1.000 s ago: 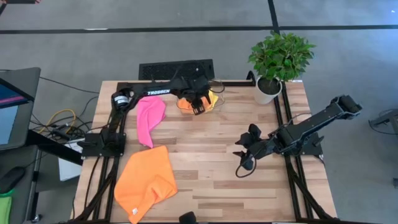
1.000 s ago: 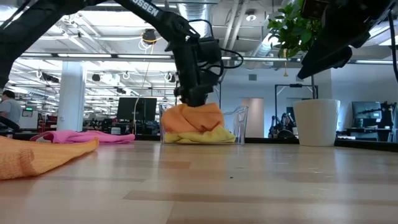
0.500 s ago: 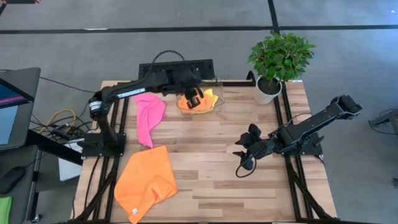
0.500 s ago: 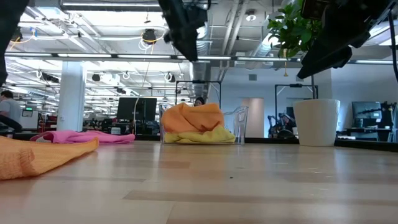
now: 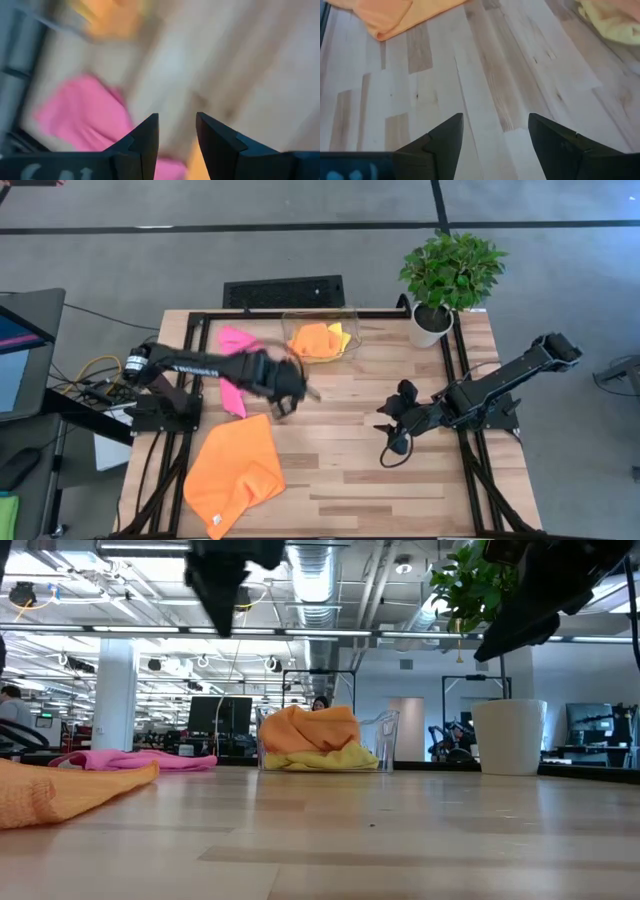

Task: Fold microfiber towels
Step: Fold the orange towel

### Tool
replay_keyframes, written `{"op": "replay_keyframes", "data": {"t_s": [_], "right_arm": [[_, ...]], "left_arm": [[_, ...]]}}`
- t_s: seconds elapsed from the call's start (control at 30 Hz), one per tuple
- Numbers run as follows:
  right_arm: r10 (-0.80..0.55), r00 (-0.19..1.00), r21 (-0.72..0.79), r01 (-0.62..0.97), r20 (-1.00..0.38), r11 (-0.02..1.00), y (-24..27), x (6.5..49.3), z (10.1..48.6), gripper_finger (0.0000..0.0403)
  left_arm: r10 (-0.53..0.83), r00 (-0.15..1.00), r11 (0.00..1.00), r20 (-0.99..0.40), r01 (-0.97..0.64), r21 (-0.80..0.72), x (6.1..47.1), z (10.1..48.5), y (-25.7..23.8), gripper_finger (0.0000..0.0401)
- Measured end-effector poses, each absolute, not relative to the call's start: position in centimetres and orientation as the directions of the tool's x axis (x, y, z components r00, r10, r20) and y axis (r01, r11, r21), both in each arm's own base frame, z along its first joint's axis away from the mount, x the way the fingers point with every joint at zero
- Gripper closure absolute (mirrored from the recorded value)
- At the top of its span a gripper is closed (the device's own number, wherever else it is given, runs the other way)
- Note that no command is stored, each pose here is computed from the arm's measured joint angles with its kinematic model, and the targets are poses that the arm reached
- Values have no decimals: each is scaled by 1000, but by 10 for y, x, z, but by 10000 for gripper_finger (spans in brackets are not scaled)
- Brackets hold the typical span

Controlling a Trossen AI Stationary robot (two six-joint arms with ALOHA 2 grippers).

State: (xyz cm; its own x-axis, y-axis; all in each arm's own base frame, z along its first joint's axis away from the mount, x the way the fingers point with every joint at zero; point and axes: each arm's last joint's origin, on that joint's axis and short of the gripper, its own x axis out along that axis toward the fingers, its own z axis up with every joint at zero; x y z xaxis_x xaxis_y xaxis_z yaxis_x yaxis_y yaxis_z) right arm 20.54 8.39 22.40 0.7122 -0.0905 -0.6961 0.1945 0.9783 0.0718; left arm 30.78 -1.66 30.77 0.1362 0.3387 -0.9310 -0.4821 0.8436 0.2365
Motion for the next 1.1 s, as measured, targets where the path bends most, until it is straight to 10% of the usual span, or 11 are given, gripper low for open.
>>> {"op": "replay_keyframes", "data": {"t_s": [0.53, 1.1], "right_arm": [[-81, 726, 54, 161, -683, 986, 85, 207, 225, 154], [-70, 749, 76, 158, -659, 984, 86, 209, 228, 154]], "left_arm": [[10, 115, 922, -993, -386, -36, 267, 181, -125, 278], [20, 106, 899, -994, -436, -28, 246, 138, -117, 278]]}}
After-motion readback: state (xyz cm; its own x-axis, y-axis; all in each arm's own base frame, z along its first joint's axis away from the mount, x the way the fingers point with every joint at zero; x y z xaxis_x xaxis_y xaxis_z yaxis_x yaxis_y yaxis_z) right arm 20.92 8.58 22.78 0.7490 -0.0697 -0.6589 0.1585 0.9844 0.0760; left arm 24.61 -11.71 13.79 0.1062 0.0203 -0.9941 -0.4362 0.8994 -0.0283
